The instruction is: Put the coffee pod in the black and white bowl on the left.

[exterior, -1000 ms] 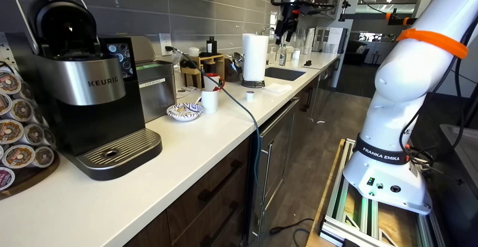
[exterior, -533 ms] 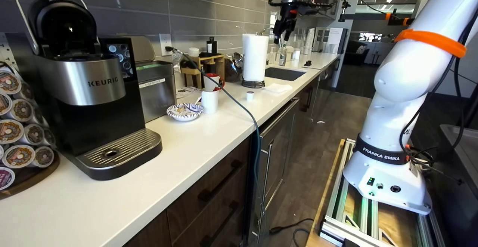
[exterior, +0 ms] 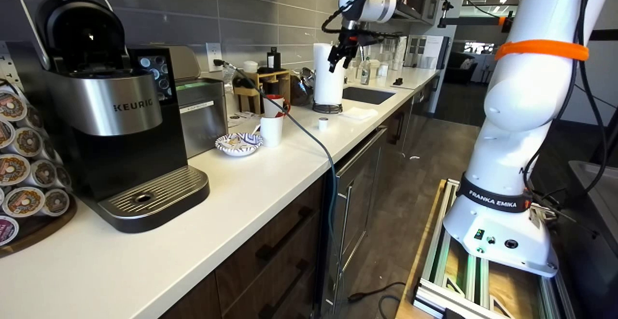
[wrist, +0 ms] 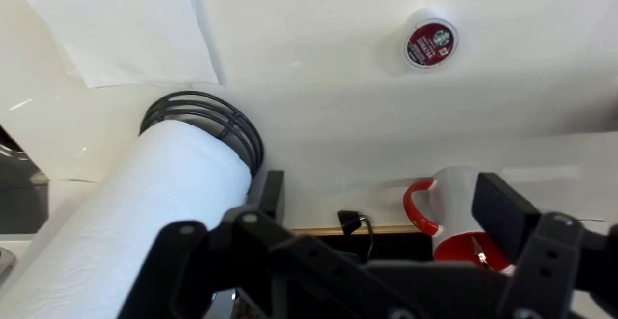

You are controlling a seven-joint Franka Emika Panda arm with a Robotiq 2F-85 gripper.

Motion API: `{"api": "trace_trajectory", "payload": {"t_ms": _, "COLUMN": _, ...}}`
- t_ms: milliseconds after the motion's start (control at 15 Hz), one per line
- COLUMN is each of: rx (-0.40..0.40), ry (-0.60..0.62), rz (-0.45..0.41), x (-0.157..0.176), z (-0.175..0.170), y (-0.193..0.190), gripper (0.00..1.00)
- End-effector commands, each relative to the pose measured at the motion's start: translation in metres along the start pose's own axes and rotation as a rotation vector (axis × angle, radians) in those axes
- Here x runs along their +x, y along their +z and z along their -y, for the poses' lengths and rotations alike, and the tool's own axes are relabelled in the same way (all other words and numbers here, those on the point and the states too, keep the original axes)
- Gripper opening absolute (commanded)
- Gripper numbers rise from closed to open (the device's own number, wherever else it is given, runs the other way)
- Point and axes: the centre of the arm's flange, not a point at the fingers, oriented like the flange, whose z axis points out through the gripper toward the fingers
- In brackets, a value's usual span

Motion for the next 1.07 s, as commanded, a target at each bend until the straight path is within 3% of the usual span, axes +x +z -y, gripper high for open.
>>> {"api": "trace_trajectory", "payload": {"t_ms": 0, "rx": 0.100, "ry": -0.038, "rz": 0.002, "x": 0.045, "z": 0.009, "y": 0.056, "gripper": 1.00}}
{"api": "trace_trajectory", "payload": {"t_ms": 200, "rx": 0.198, "ry": -0.045, "rz": 0.033, "x": 0.055, "z": 0.025, "y": 0.093, "gripper": 1.00}}
{"api": "trace_trajectory", "payload": {"t_ms": 467, "rx": 0.287, "ry": -0.033, "rz": 0.149, "x": 0.036, "z": 0.037, "y": 0.127, "gripper": 1.00}}
{"api": "trace_trajectory", "payload": {"t_ms": 733, "rx": 0.283, "ry": 0.015, "rz": 0.247, "x": 0.015, "z": 0.043, "y": 0.132, "gripper": 1.00}}
{"api": "trace_trajectory", "payload": {"t_ms": 800, "rx": 0.282, "ry": -0.010, "rz": 0.211, "x": 0.017, "z": 0.044, "y": 0.138, "gripper": 1.00}}
{"api": "trace_trajectory", "payload": {"t_ms": 1000, "rx": 0.278, "ry": 0.008, "rz": 0.212, "x": 0.021, "z": 0.041, "y": 0.136, "gripper": 1.00}}
